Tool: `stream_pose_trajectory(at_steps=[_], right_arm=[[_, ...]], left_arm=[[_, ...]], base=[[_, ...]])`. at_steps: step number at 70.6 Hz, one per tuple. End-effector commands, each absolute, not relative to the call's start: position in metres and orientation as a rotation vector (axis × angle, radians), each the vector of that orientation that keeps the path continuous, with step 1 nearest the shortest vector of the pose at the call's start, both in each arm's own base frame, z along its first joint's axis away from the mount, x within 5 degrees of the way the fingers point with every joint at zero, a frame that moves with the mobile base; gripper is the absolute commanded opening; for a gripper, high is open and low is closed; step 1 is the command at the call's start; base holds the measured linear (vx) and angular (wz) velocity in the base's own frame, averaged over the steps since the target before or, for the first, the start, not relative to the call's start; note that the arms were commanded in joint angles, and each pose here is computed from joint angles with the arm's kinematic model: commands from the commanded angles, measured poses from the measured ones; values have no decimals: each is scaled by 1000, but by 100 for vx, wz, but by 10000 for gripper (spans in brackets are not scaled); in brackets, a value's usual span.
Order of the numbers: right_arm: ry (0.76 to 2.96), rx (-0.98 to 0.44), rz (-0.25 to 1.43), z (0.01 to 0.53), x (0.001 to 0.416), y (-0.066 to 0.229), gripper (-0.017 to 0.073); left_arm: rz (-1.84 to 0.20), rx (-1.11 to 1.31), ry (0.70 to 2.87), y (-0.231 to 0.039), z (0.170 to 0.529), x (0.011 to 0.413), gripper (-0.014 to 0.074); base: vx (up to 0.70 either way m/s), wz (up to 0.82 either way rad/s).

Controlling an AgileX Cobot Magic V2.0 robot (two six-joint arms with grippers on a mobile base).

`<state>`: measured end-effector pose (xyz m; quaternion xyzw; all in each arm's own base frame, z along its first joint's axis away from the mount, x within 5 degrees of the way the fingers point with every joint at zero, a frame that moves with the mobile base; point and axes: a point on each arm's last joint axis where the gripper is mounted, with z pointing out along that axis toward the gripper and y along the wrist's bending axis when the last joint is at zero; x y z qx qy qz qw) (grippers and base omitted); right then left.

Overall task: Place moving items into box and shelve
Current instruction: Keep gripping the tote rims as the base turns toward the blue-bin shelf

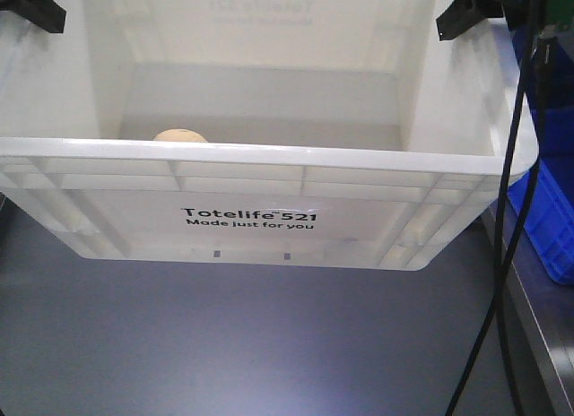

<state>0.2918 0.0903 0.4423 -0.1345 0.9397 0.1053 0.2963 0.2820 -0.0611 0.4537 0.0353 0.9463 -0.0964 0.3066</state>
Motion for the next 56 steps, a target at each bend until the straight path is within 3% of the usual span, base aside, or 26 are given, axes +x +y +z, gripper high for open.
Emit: stream_pose_trajectory(at_steps=[1,56], right_arm=[[2369,-395,321,473,272,89,-12],[2369,-395,321,473,272,89,-12]], left_arm=[[-292,95,2331,-60,485,268,-17],[-292,95,2331,-60,485,268,-17]], base=[[42,-18],[41,-6]])
